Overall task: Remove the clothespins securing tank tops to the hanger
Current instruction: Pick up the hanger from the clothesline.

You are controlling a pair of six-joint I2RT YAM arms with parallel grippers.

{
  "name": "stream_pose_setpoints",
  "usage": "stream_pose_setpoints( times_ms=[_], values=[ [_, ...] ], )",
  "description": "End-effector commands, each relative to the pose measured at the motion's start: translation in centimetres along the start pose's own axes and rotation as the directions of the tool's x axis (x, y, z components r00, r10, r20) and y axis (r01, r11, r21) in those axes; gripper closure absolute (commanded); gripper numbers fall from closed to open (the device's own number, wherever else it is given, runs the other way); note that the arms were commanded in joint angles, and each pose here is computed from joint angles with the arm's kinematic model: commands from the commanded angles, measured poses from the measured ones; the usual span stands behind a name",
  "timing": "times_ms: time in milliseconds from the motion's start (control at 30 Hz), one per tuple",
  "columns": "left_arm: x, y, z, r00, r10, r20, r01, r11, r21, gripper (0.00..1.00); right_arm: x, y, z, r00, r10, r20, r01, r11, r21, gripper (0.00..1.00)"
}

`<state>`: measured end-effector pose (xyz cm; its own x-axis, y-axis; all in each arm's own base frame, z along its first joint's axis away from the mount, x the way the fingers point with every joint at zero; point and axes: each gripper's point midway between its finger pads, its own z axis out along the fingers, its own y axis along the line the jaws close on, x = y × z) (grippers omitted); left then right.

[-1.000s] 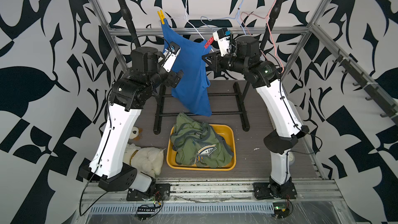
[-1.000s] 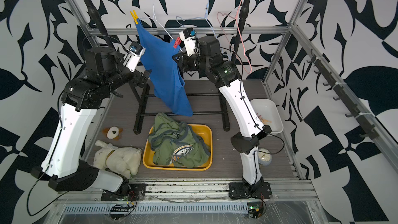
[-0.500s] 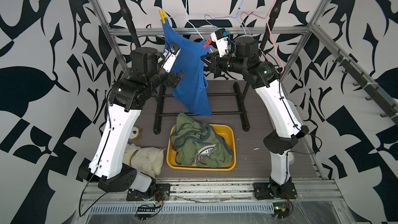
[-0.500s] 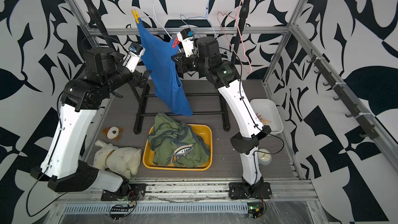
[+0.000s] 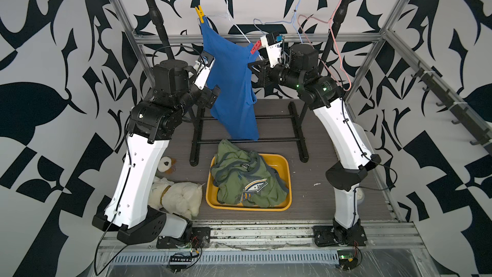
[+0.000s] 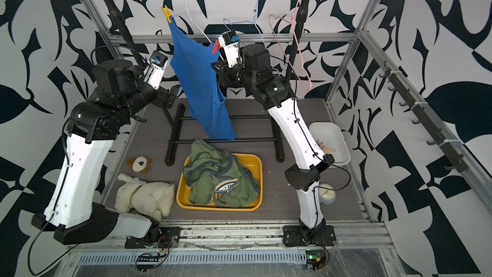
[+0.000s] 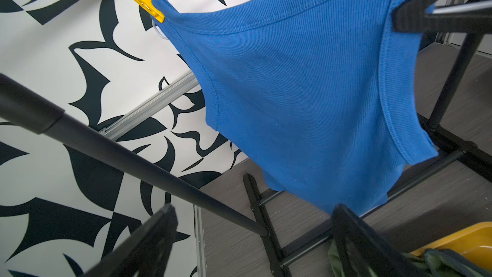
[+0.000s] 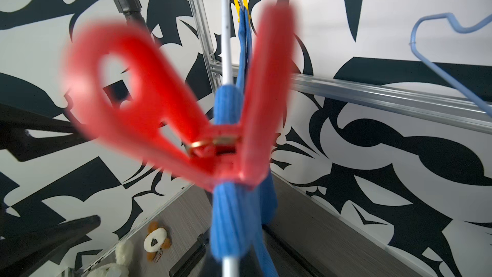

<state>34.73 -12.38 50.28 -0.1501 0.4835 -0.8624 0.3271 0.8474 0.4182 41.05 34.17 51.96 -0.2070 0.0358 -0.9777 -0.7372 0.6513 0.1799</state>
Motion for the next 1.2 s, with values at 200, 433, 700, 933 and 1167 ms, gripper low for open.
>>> stream_pose_setpoints(
  times_ms=[200,433,700,933,1167],
  values=[
    [-0.8,0.8,-1.4,0.999,-0.007,0.041,0.008,1.0,-0.018,0.05,-7.6,1.3,-3.5,0.964,-0.055,0.26,0.056,0.998,0.004,1.0],
    [-1.2,1.0,-1.8,0.999,-0.002,0.05,0.003,1.0,-0.023,0.05,-9.5,1.9,-4.5,0.942,-0.057,0.332,0.063,0.998,-0.007,1.0],
    [-2.4,1.6,-3.1,0.996,0.009,0.086,-0.007,1.0,-0.03,0.05,-10.5,2.4,-5.6,0.933,-0.059,0.356,0.068,0.998,-0.013,1.0],
    [-3.6,2.5,-4.7,0.992,0.014,0.126,-0.007,0.999,-0.051,0.04,-11.4,3.1,-7.1,0.924,-0.062,0.378,0.077,0.997,-0.023,1.0],
    [-4.4,2.9,-5.8,0.987,0.011,0.157,-0.002,0.999,-0.054,0.03,-11.7,4.4,-9.7,0.929,-0.065,0.363,0.09,0.995,-0.052,1.0]
  ],
)
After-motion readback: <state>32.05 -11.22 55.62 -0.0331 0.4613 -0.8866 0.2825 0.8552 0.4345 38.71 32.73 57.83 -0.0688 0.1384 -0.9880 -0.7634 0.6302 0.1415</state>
